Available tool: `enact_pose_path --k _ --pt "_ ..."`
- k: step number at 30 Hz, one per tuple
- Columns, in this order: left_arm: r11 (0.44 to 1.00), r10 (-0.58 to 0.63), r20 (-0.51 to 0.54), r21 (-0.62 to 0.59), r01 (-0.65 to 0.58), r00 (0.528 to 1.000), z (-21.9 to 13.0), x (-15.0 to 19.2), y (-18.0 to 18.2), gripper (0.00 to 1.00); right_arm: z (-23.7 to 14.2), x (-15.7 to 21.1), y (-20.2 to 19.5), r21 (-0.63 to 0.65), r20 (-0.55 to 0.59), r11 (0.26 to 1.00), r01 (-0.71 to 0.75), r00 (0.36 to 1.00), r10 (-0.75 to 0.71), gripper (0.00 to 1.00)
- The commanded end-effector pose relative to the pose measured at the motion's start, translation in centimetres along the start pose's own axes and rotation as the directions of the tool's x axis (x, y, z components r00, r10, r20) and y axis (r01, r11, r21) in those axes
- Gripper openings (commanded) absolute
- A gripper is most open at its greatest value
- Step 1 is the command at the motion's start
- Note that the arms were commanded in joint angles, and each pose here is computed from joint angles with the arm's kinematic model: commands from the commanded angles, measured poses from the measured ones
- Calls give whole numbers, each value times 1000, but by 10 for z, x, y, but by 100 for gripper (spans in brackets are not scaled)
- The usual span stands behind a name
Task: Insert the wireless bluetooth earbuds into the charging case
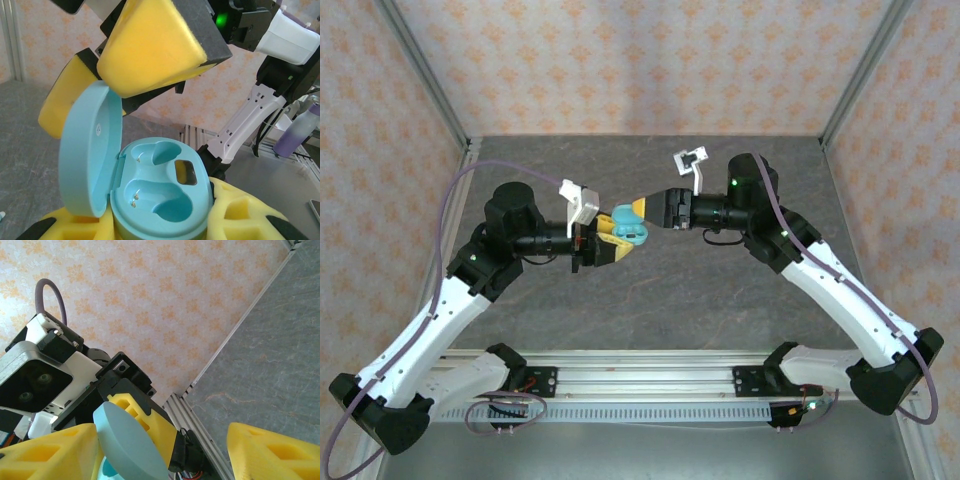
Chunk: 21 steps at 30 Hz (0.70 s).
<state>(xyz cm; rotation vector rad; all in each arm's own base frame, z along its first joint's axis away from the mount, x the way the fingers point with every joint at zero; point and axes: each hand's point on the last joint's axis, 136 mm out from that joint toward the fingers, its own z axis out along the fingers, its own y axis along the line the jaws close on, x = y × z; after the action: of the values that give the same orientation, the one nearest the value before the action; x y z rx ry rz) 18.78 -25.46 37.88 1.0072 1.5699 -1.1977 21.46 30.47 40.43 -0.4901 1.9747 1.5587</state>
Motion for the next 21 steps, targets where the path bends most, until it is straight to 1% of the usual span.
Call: enact_pose_path --k 1,4,7,9,11,13,16,19,21 --pt "999 31 -9 -9 -31 999 -3 0 -3 0 -13 -16 16 11 60 998 56 997 -56 69" --pt "999 26 -24 -25 -27 999 -3 5 0 0 -17 -20 14 49 70 998 41 997 -45 69" --pt "999 18 -38 -44 -20 999 -4 12 4 0 -24 -27 7 118 89 993 1 996 -12 69" --pt "998 6 -45 -60 -9 999 -6 18 8 0 -28 -31 -3 167 105 985 -52 994 35 69" --pt "998 -9 -53 -70 6 999 -8 26 10 0 -32 -33 -6 181 112 980 -85 992 65 69" --pt "996 -22 -55 -84 17 998 -10 33 12 0 -25 -32 -23 231 98 965 -125 990 105 69" --pt "994 -39 -55 -103 33 998 -15 44 15 0 -23 -29 -58 362 110 914 -181 982 151 69" --pt "992 -50 -55 -119 43 997 -20 51 17 0 -22 -22 -108 528 117 816 -237 971 207 69" --pt "991 -56 -55 -127 48 997 -23 54 18 0 -16 -16 -137 603 99 759 -246 967 235 69"
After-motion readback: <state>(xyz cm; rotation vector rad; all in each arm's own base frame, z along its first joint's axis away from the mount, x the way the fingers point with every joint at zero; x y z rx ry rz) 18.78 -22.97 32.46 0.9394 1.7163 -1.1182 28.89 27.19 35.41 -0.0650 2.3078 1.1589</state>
